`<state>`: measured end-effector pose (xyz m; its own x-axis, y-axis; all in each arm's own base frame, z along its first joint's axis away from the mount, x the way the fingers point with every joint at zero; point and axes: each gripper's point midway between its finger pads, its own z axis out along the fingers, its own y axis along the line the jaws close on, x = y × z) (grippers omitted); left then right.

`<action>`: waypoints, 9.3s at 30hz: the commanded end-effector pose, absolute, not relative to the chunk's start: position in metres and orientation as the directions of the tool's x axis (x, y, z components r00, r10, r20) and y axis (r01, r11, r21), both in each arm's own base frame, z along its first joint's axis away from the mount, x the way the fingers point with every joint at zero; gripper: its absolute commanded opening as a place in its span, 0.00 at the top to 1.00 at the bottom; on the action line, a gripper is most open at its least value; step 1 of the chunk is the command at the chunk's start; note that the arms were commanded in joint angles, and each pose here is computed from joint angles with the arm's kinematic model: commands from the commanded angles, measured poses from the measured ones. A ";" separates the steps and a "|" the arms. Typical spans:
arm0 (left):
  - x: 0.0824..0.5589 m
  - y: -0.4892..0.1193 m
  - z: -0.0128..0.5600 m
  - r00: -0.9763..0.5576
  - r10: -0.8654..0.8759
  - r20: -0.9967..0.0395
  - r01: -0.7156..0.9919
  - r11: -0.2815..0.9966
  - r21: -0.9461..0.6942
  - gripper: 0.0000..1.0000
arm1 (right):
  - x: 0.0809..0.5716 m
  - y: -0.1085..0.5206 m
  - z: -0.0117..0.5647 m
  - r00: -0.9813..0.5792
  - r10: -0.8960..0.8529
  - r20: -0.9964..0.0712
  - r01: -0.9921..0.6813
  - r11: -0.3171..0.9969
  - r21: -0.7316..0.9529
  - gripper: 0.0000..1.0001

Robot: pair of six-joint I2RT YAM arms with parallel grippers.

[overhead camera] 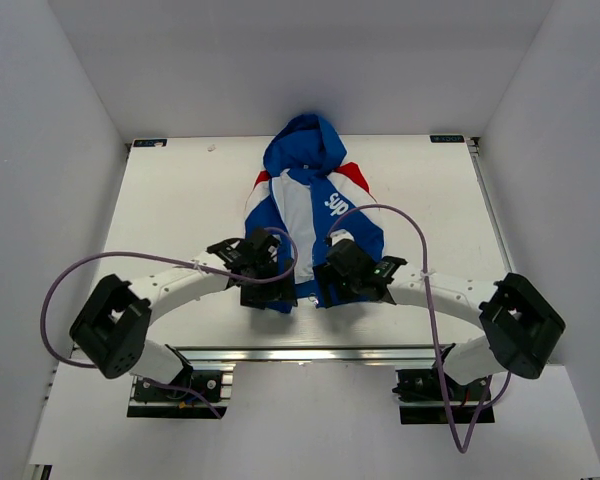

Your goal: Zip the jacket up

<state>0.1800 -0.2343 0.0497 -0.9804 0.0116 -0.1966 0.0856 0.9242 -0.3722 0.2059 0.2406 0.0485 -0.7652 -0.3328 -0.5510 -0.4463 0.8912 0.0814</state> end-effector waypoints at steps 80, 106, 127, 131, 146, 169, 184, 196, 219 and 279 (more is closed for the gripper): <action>0.225 -0.220 0.112 -0.895 -0.122 -0.428 0.020 0.949 -0.314 0.02 | 0.217 0.256 -0.007 -0.837 -0.399 -0.374 -0.445 0.894 0.043 0.91; 0.235 -0.341 0.128 -0.864 0.079 -0.497 0.441 0.594 -0.672 0.18 | 0.193 0.274 0.101 -0.679 -0.258 -0.687 -0.687 0.553 0.471 1.00; 0.222 -0.371 0.135 -0.875 0.104 -0.472 0.472 0.389 -0.791 1.00 | 0.188 0.255 0.105 -0.745 -0.167 -0.646 -0.629 0.498 0.597 0.73; 0.221 -0.369 0.140 -0.867 0.091 -0.489 0.484 0.382 -0.787 1.00 | 0.188 0.252 0.114 -0.772 -0.118 -0.624 -0.603 0.445 0.662 0.49; 0.209 -0.368 0.155 -0.861 0.044 -0.507 0.498 0.284 -0.819 1.00 | 0.181 0.241 0.114 -0.847 -0.057 -0.529 -0.514 0.343 0.786 0.35; 0.212 -0.367 0.158 -0.862 -0.008 -0.507 0.485 0.282 -0.828 1.00 | 0.180 0.250 0.126 -0.839 -0.064 -0.540 -0.539 0.225 0.811 0.59; 0.215 -0.364 0.157 -0.860 -0.031 -0.509 0.477 0.308 -0.823 1.00 | 0.176 0.251 0.129 -0.837 -0.075 -0.542 -0.545 0.201 0.814 0.98; 0.214 -0.336 0.144 -0.862 0.042 -0.506 0.446 0.537 -0.716 0.02 | 0.192 0.242 0.119 -0.841 -0.037 -0.540 -0.517 0.349 0.782 1.00; 0.186 -0.225 0.046 -0.967 0.046 -0.249 0.123 0.945 -0.303 0.20 | 0.209 0.219 0.093 -0.853 -0.014 -0.522 -0.449 0.531 0.719 1.00; 0.230 -0.311 0.181 -0.729 -0.145 -0.668 0.498 0.558 -0.664 1.00 | 0.186 0.248 0.193 -0.605 0.006 -0.796 -0.794 0.064 0.604 1.00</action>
<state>0.2255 -0.2958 0.1592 -0.7638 -0.1050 -0.6369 0.4392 0.6384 -0.6320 0.1890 0.2425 0.1486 -0.7349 -0.0181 -0.6780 -0.6665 0.2043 0.7170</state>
